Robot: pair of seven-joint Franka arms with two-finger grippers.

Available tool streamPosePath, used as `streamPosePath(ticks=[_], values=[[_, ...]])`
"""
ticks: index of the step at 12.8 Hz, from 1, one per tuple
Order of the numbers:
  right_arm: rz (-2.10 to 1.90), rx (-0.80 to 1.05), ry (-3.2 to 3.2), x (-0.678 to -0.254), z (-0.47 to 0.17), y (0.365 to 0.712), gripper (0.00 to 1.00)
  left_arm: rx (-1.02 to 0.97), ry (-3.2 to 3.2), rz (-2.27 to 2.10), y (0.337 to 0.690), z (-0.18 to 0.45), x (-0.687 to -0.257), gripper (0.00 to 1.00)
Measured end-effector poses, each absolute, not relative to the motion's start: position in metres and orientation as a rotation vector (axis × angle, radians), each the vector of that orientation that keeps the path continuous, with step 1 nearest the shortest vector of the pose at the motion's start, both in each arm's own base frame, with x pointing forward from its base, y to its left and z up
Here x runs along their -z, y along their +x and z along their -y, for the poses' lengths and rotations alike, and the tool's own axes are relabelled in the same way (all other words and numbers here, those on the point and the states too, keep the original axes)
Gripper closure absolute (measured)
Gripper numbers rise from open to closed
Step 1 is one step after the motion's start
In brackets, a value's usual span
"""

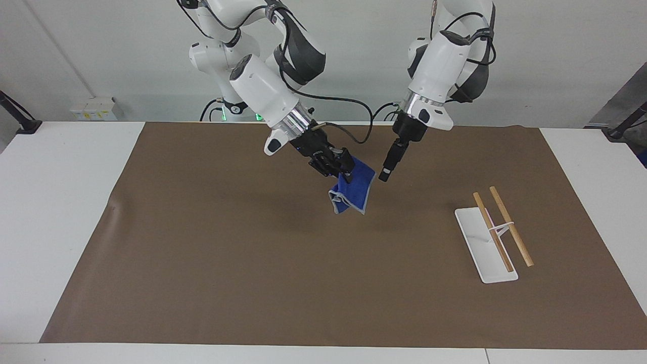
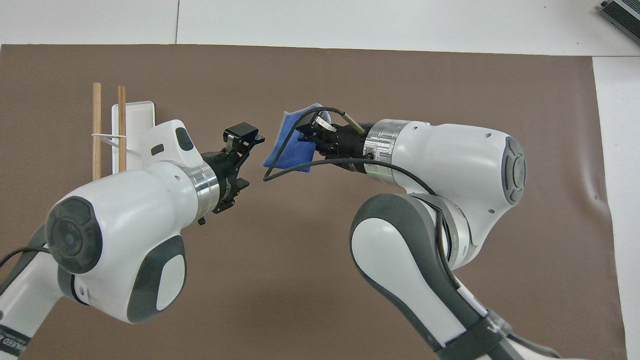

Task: Right arm passes towel to left arm to hang
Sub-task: 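Reach the left gripper toward the towel held by the right gripper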

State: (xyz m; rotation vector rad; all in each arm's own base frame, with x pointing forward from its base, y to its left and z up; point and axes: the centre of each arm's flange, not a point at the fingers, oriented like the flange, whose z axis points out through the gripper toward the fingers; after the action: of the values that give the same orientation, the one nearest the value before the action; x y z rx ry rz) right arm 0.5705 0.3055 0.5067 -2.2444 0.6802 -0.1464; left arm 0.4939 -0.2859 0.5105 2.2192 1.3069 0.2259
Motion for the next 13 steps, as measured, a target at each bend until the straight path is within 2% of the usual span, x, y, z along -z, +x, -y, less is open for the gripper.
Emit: streamPosePath(ticks=[7,9,13], values=[[-0.68,0.146,-2.245,-0.506,-0.305,0.571,0.86,-0.251,2.026,-1.367,0.513,0.292,-0.495,0.0],[-0.681,0.146,-2.245,-0.506,-0.305,0.571,0.86,-0.246,2.01,-1.373,0.514,0.292,-0.498,0.03],[-0.681,0.145,-2.245,-0.506,-0.306,0.571,0.86,-0.24,2.007,-1.376,0.514,0.293,-0.498,0.52]])
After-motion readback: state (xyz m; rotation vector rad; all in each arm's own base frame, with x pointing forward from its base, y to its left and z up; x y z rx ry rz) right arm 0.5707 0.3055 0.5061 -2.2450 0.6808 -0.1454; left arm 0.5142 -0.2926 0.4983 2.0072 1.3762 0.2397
